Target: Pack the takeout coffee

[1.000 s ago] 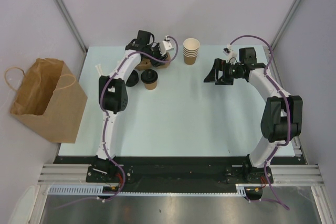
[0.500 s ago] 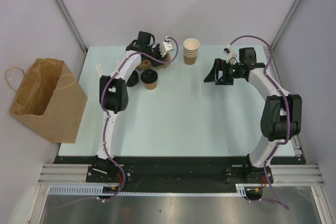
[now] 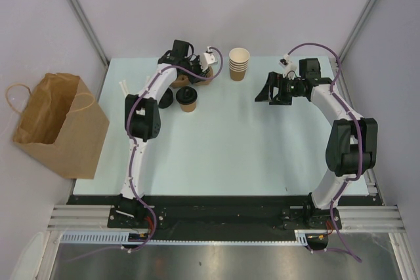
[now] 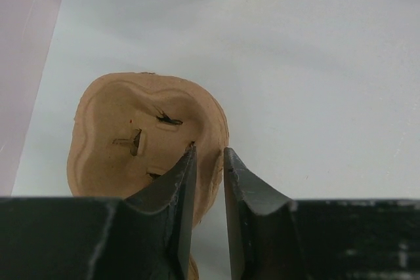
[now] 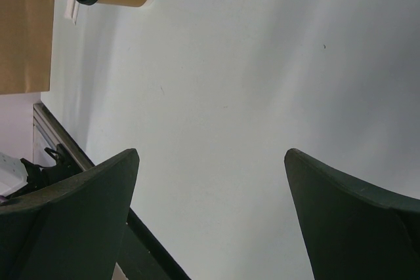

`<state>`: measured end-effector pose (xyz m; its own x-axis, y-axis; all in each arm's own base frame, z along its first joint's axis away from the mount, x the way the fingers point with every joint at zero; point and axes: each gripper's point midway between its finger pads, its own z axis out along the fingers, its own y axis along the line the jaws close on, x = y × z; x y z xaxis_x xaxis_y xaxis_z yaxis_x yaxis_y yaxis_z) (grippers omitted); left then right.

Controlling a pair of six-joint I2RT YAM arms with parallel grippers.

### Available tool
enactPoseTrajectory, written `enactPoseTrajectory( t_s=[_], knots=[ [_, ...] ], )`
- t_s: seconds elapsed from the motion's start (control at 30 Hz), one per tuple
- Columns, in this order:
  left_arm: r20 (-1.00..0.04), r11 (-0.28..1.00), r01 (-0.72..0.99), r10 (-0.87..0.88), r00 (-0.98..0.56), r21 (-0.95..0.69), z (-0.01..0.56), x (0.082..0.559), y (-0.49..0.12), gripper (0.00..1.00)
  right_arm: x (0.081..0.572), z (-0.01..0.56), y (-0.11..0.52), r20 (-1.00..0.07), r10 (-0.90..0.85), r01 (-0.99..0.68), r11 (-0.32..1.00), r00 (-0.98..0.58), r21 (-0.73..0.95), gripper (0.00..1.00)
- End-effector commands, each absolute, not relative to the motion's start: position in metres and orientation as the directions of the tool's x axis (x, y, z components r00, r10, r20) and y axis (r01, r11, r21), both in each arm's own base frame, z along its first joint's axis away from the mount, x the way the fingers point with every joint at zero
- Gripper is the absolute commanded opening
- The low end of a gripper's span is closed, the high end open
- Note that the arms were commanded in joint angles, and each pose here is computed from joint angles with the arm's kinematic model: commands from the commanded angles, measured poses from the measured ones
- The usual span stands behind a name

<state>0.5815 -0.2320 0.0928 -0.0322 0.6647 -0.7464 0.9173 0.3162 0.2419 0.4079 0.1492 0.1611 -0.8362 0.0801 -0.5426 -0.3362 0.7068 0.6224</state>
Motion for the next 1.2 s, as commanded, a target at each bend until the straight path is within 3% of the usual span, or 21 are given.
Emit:
enactPoseTrajectory(
  t_s=[0.0, 0.13, 0.23, 0.57, 0.63, 1.17],
  knots=[
    [-0.761, 0.305, 0.91, 0.649, 0.018, 0.281, 0.107, 0.59, -0.237, 0.29, 0.422, 0.174, 0.148, -0.586, 0.085, -0.364, 0.709, -0.806, 0.604, 0.99],
    [-0.756, 0.303, 0.912, 0.655, 0.013, 0.278, 0.105, 0.589, -0.235, 0.36, 0.422, 0.174, 0.147, -0.586, 0.085, -0.364, 0.71, -0.806, 0.603, 0.99],
    [-0.755, 0.306, 0.91, 0.655, 0.014, 0.281, 0.105, 0.59, -0.235, 0.34, 0.422, 0.174, 0.148, -0.585, 0.083, -0.365, 0.708, -0.807, 0.604, 0.99],
    [-0.771, 0.308, 0.906, 0.636, 0.031, 0.29, 0.118, 0.591, -0.237, 0.09, 0.423, 0.175, 0.148, -0.59, 0.085, -0.366, 0.71, -0.803, 0.602, 0.99],
    [-0.77, 0.308, 0.904, 0.637, 0.036, 0.297, 0.122, 0.591, -0.237, 0.0, 0.423, 0.176, 0.148, -0.59, 0.086, -0.366, 0.71, -0.803, 0.602, 0.99],
    [-0.788, 0.315, 0.866, 0.6, 0.134, 0.388, 0.187, 0.592, -0.234, 0.0, 0.426, 0.178, 0.149, -0.596, 0.089, -0.371, 0.706, -0.798, 0.603, 0.99]
  ],
)
